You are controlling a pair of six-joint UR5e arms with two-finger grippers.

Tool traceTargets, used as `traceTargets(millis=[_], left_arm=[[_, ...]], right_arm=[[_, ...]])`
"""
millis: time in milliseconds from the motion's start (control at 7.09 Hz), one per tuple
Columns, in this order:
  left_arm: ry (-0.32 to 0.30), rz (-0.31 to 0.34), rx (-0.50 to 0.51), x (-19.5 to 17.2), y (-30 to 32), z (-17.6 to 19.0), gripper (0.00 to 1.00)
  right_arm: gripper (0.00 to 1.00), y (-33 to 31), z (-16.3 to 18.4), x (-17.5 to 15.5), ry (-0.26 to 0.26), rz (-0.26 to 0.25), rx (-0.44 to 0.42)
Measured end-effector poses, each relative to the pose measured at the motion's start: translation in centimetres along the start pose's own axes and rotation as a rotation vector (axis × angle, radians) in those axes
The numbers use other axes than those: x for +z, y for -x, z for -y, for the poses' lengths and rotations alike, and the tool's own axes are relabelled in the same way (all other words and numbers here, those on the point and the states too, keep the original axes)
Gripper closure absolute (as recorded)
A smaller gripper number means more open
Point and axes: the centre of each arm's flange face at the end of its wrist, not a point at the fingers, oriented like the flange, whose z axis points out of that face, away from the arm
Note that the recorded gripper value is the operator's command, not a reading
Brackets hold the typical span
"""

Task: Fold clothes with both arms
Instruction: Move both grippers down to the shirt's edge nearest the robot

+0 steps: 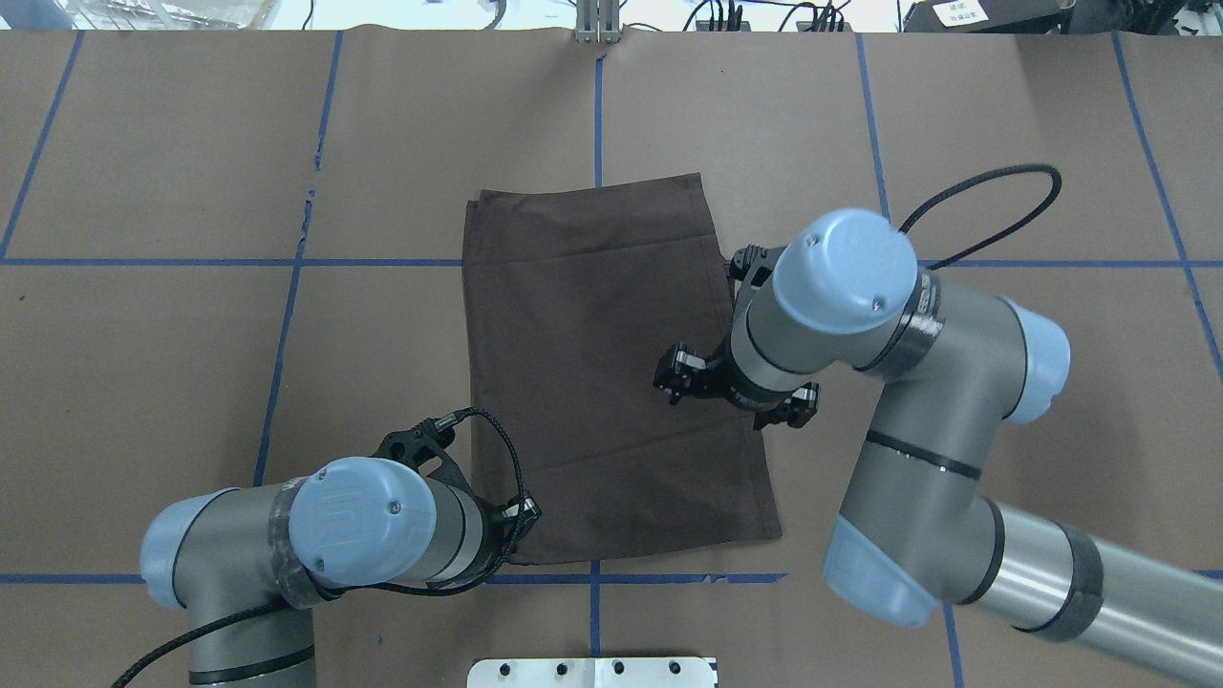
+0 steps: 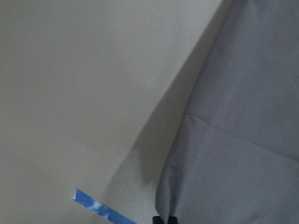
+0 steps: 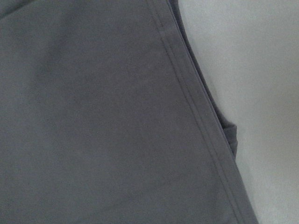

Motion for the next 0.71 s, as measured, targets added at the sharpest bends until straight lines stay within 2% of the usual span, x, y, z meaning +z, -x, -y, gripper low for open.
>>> traceTargets(millis=[282, 706], left_arm=[[-0.001, -0.002, 0.007, -0.1, -0.2, 0.1, 1.0], [0.001, -0.005, 0.008, -0.2, -0.3, 0.1, 1.0]], right_arm=[[0.0, -1.2, -5.4, 4.3, -0.064, -0.024, 0.095], [0.0, -4.3, -6.9, 6.6, -0.104, -0.043, 0.154]])
